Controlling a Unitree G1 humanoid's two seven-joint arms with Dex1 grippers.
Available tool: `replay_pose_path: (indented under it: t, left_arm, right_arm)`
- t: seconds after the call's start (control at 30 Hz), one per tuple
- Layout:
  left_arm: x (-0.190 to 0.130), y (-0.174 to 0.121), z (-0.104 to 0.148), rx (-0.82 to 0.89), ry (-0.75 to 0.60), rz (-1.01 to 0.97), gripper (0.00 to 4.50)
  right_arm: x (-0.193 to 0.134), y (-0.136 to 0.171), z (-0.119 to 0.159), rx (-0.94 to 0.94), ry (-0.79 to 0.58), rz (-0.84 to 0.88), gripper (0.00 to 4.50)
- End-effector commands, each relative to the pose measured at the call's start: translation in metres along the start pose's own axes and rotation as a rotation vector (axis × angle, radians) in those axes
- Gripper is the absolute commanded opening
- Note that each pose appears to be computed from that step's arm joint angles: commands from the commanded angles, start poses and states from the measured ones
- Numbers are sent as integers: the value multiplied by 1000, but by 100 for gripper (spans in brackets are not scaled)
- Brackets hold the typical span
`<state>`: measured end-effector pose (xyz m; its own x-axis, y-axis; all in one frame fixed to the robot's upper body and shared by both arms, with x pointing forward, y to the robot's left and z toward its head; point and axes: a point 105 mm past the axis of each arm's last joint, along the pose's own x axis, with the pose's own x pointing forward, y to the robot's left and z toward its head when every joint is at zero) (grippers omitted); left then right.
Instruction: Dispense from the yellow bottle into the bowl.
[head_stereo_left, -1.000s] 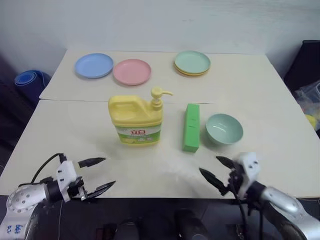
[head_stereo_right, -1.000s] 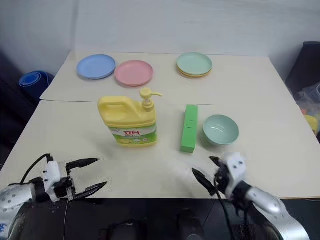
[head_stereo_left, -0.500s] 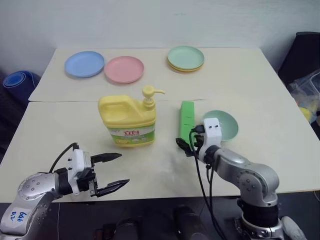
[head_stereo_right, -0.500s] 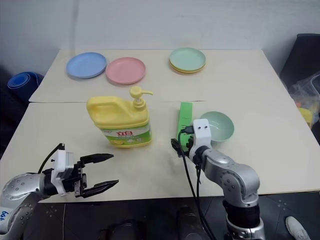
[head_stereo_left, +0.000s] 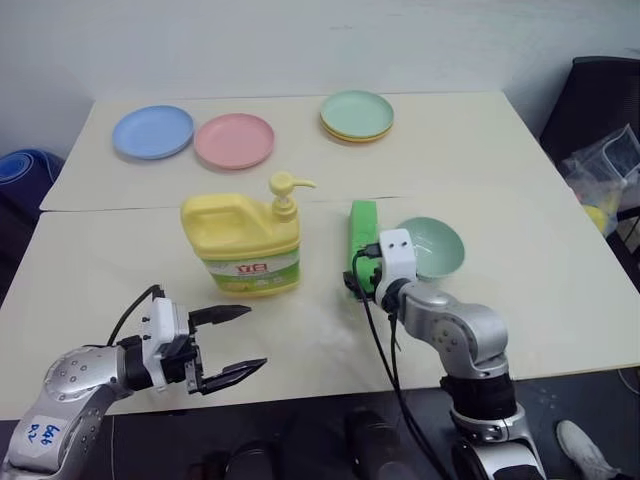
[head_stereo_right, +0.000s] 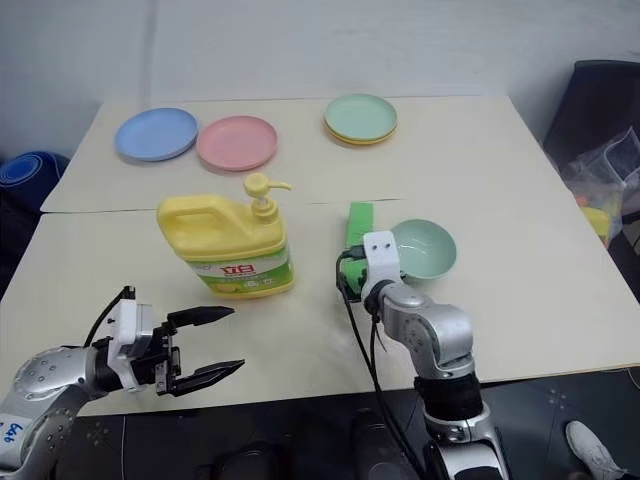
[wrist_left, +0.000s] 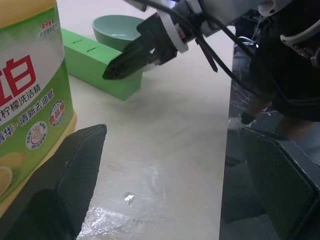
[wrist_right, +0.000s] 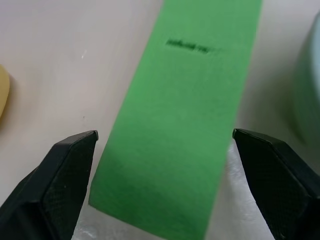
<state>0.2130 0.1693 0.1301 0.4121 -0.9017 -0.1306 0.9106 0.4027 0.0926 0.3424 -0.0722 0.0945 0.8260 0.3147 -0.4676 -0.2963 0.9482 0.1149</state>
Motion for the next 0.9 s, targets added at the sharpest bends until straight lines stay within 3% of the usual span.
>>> replay_pose_path:
  t: [0.03, 0.2, 0.37, 0.47, 0.6, 0.73, 0.8, 0.9]
  left_arm:
    - [3, -2, 7, 39, -20, -8, 447]
    - [5, 0, 11, 49, -35, -6, 450]
    - [13, 9, 27, 86, -112, 16, 450]
    - [19, 8, 31, 77, -133, -6, 450]
    - [23, 9, 35, 66, -159, -10, 450]
    - [28, 8, 33, 64, -165, -21, 450]
    - [30, 7, 30, 63, -158, -37, 450]
    - [30, 8, 29, 68, -150, -46, 450]
  right_arm:
    - [4, 3, 3, 0, 2, 17, 450]
    - [1, 1, 9, 10, -17, 35, 332]
    - [-23, -3, 31, -8, -111, 94, 332]
    - [-53, -18, 73, 52, -305, 100, 332]
    - [-97, -72, 104, 73, -462, -51, 332]
    - [-119, -118, 95, 100, -431, -168, 332]
    - [-120, -118, 90, 84, -394, -128, 332]
    - [-111, -78, 90, -4, -341, 80, 350]
